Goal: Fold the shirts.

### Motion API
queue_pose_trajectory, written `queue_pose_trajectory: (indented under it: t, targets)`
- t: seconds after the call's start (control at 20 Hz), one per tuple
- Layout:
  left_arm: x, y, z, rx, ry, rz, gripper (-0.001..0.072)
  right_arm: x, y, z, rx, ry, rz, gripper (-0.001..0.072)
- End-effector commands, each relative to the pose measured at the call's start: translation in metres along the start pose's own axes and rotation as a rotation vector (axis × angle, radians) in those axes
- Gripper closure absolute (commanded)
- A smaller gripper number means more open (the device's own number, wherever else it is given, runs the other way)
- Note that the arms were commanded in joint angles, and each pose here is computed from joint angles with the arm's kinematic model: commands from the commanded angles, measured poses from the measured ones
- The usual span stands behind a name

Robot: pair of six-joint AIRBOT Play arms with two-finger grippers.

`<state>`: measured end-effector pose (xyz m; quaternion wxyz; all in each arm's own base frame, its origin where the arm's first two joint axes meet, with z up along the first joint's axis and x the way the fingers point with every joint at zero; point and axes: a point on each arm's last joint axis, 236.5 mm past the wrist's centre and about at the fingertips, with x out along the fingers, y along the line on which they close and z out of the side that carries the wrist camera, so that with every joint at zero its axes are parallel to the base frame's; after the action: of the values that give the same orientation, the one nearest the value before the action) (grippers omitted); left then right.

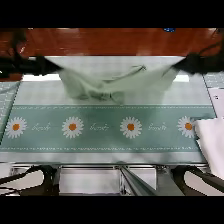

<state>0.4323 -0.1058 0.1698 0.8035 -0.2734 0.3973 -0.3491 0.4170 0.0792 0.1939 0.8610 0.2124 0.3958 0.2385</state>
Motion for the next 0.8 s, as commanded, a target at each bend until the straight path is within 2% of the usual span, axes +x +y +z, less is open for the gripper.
queue_pose_trajectory:
  t: [0.0, 0.2, 0.4, 0.55, 0.75]
  targets:
    - [-0.085, -0.116, 0.084, 0.254, -0.252, 0.020, 0.0688, -0.099, 0.077, 0.083, -0.247, -0.242, -0.074, 0.0684]
    - [-0.165, -0.187, 0.095, 0.457, -0.390, 0.239, 0.0689, -0.199, 0.156, 0.093, -0.442, -0.479, -0.128, 0.0684]
    - [-0.209, -0.249, 0.056, 0.585, -0.481, 0.308, 0.0689, -0.274, 0.192, 0.060, -0.542, -0.626, -0.249, 0.0684]
    - [-0.236, -0.299, 0.017, 0.690, -0.549, 0.333, 0.0688, -0.308, 0.203, 0.026, -0.568, -0.661, -0.328, 0.0685]
    - [-0.269, -0.326, -0.029, 0.759, -0.622, 0.437, 0.0689, -0.330, 0.192, -0.004, -0.514, -0.663, -0.427, 0.0684]
